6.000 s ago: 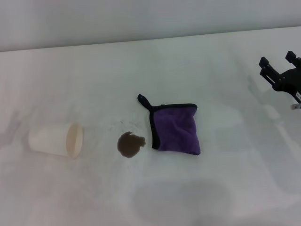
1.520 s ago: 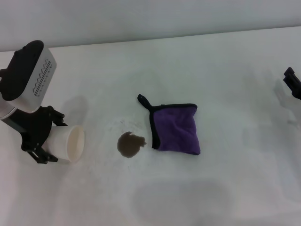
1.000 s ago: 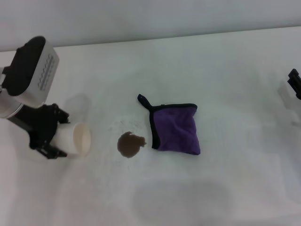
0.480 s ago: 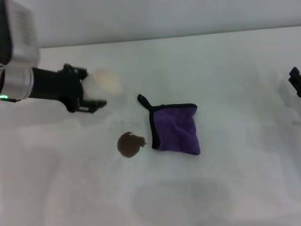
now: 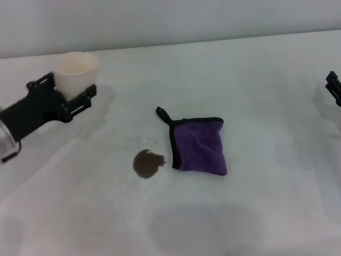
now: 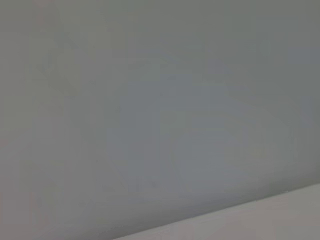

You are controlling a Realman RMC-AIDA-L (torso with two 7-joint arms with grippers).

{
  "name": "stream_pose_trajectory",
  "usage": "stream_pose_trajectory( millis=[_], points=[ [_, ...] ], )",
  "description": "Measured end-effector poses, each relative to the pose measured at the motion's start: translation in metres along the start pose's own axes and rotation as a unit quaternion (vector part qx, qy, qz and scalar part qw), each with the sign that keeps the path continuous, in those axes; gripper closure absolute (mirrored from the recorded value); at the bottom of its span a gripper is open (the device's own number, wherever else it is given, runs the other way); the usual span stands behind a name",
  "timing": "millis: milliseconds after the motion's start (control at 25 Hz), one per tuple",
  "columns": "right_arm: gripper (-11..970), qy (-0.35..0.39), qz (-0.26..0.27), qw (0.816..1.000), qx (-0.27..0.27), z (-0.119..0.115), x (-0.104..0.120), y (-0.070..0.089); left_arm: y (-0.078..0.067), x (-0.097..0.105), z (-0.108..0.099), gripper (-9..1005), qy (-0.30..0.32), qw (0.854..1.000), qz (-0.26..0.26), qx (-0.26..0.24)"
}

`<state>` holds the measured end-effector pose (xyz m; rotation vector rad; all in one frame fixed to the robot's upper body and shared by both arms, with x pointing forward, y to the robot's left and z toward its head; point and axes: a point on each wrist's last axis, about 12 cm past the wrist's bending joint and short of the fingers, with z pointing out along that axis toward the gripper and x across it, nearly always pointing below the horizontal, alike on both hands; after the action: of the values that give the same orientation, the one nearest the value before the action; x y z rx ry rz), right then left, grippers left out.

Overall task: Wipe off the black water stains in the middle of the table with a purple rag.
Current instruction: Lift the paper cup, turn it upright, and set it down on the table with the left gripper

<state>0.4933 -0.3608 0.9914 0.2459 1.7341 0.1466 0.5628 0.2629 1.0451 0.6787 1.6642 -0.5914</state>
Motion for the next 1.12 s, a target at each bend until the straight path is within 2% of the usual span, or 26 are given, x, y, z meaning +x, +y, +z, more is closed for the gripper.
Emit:
stream_pose_trajectory(
  millis=[160,320,520,720,1120],
  points=[
    [152,0.000,-0.009,1.000,-0.012,0.003,-0.003,0.000,-0.022,0.026,-0.009,307,-0.042,0.996,-0.038,-0.075],
    [152,0.004,-0.013,0.999,-0.040,0.007,-0.009,0.001,-0.040,0.041,-0.011,306,-0.049,0.990,-0.043,-0.123],
    [153,0.015,-0.031,0.996,-0.080,0.011,-0.012,0.006,-0.051,0.056,-0.012,304,-0.036,0.978,-0.076,-0.193],
    [153,0.020,-0.043,0.995,-0.093,0.012,-0.012,0.008,-0.055,0.064,-0.018,303,-0.023,0.973,-0.096,-0.209],
    [154,0.019,-0.048,0.995,-0.086,0.006,-0.012,0.001,-0.058,0.076,-0.027,283,0.001,0.968,-0.109,-0.225]
  ],
)
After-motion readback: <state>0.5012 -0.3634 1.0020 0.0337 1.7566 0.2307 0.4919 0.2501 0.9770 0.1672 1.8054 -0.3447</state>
